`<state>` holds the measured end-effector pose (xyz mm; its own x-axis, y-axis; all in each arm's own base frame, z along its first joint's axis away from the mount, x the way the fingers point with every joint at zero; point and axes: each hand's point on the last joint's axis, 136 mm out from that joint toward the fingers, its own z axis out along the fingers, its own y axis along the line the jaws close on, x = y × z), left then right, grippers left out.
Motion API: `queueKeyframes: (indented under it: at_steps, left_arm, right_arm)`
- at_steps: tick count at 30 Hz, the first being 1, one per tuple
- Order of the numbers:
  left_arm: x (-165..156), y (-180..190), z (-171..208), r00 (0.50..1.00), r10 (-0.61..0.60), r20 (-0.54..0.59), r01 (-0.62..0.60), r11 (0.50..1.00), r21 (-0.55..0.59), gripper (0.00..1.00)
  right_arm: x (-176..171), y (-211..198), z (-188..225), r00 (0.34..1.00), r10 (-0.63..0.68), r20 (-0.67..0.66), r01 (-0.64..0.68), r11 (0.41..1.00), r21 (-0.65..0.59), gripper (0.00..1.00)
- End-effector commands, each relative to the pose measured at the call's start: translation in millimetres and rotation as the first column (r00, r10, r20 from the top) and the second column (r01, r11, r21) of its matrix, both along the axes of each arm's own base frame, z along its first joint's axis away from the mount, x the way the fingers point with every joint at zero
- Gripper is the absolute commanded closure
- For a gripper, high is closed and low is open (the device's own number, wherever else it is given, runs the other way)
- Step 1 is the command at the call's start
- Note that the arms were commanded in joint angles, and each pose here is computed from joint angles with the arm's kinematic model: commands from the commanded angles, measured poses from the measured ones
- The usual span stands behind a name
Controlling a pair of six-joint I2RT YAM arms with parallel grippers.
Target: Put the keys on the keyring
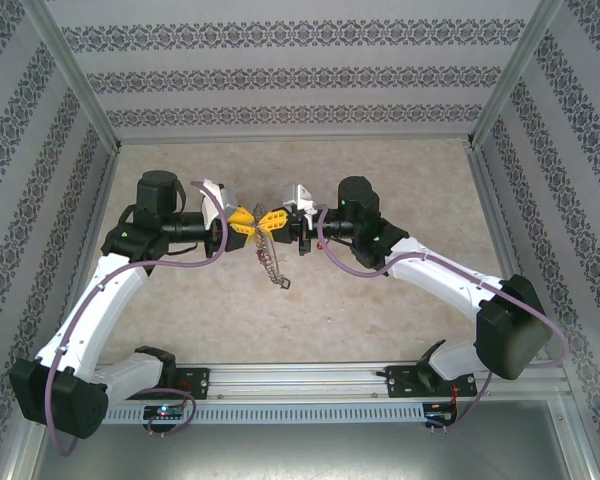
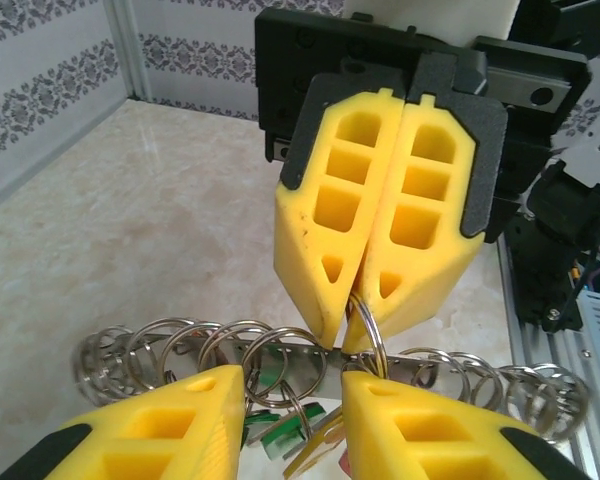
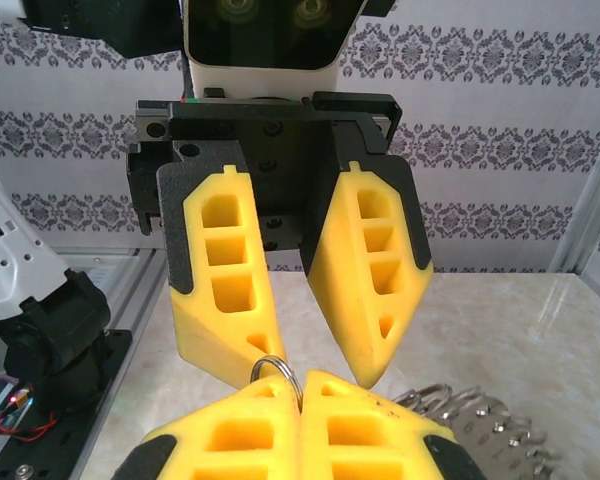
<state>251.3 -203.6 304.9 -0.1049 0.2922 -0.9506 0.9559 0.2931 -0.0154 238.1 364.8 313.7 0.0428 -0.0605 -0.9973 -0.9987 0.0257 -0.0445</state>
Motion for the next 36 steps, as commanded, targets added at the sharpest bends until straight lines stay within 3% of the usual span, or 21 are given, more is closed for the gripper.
queueKeyframes:
  at_steps: [1,17,36]
  left_arm:
    - [-35,-11,16,0.985,-0.172,0.021,0.173,0.983,-0.052,0.66]
    - [-38,-6,-3,0.988,-0.155,0.010,0.155,0.988,0.010,0.58]
    - [-24,-10,12,0.992,-0.127,0.020,0.128,0.991,-0.038,0.67]
  right_arm:
    - [3,2,26,0.996,-0.029,0.089,0.024,0.998,0.055,1.00]
    - [3,-2,26,0.994,-0.025,0.107,0.019,0.998,0.057,1.00]
    - [-1,2,21,0.991,-0.010,0.134,0.006,1.000,0.030,1.00]
